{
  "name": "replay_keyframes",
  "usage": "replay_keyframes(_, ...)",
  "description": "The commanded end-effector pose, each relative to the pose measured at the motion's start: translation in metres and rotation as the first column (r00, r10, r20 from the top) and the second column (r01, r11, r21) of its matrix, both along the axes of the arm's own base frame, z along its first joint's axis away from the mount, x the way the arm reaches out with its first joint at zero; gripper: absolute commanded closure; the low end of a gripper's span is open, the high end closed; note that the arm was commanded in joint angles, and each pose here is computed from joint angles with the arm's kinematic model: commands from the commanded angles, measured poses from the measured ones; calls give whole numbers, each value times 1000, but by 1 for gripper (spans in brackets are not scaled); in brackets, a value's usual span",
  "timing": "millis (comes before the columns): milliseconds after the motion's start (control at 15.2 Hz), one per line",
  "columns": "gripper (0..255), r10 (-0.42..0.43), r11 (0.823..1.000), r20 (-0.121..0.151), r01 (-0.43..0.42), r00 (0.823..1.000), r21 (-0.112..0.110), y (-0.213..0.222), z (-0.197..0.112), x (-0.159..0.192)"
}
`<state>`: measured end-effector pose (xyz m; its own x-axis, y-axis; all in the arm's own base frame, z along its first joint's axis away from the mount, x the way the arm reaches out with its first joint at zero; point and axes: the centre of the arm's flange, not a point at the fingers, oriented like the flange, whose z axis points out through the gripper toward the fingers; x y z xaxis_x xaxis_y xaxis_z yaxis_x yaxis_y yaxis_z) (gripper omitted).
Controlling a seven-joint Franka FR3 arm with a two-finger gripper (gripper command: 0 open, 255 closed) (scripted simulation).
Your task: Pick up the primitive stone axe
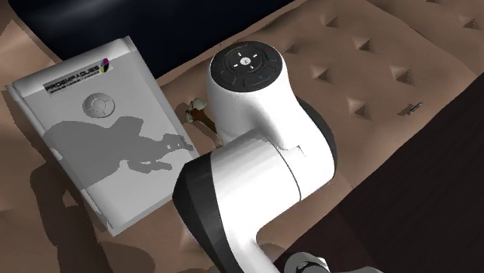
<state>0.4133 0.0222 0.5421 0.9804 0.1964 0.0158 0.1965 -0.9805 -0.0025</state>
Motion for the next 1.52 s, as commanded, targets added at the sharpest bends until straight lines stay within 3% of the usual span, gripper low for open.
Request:
replay_keyframes(0, 0, 19, 1000, -2, -19, 1000, 0, -1, -18, 22)
replay_keyframes(990, 0, 155, 988, -37, -155, 987, 4, 7, -144, 176)
replay_keyframes(1452, 0, 155, 988, -37, -155, 987, 4, 7, -181, 176)
